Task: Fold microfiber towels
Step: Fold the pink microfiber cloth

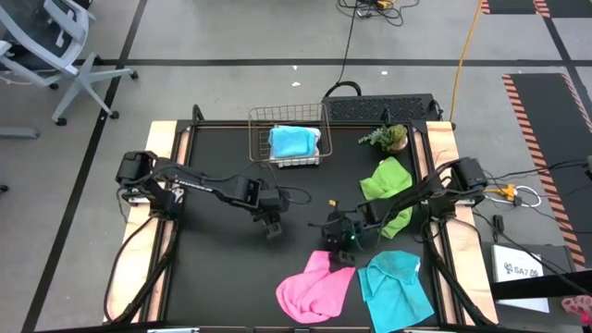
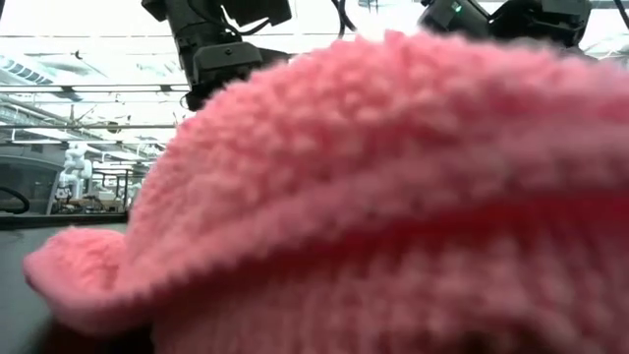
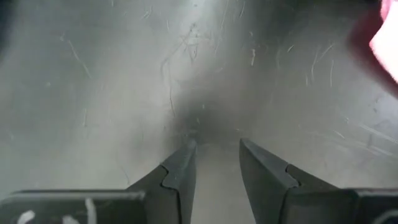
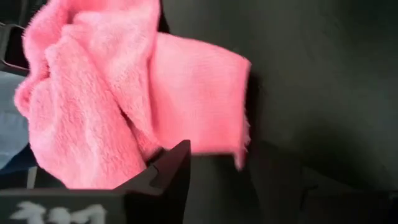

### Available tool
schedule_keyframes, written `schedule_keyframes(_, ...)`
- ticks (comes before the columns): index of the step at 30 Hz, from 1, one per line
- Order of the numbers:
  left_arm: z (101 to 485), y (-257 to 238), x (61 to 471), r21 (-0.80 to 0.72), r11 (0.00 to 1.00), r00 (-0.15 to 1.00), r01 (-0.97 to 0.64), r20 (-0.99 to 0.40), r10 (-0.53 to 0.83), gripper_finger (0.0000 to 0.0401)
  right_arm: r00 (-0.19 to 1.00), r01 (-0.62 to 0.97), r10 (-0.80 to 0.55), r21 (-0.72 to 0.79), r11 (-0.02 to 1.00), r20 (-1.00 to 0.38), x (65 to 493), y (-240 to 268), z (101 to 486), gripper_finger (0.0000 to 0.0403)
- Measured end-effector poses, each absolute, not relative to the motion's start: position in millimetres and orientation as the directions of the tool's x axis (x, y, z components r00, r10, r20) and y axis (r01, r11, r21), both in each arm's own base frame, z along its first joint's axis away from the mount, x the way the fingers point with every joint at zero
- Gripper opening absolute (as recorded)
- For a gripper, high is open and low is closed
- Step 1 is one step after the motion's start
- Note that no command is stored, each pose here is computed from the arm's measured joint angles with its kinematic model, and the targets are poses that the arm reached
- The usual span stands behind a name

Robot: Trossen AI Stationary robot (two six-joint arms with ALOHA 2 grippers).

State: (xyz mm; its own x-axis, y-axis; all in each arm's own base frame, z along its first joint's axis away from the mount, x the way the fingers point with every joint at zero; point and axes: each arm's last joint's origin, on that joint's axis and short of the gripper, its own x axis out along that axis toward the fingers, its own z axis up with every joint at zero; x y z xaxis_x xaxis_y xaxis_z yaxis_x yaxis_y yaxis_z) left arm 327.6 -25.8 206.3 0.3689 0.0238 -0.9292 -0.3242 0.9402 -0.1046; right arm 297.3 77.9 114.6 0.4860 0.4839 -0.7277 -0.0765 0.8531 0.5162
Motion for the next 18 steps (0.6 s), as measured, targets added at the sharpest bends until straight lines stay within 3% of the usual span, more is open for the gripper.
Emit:
schedule_keyframes(11, 205.9, -18.1, 327.0, -0.092, 0.933, 0.357, -0.349, -0.933, 0.042, 0.0122, 0.525, -0.076, 0.490, 0.536, 0.841, -0.696, 302.4, 79.3, 113.0, 0.0144)
schedule_keyframes(18, 205.9, -16.0, 327.2, -0.096, 0.926, 0.358, -0.364, -0.933, 0.044, 0.0122, 0.534, -0.015, 0.492, 0.574, 0.819, -0.688, 302.6, 78.8, 115.7, 0.0014)
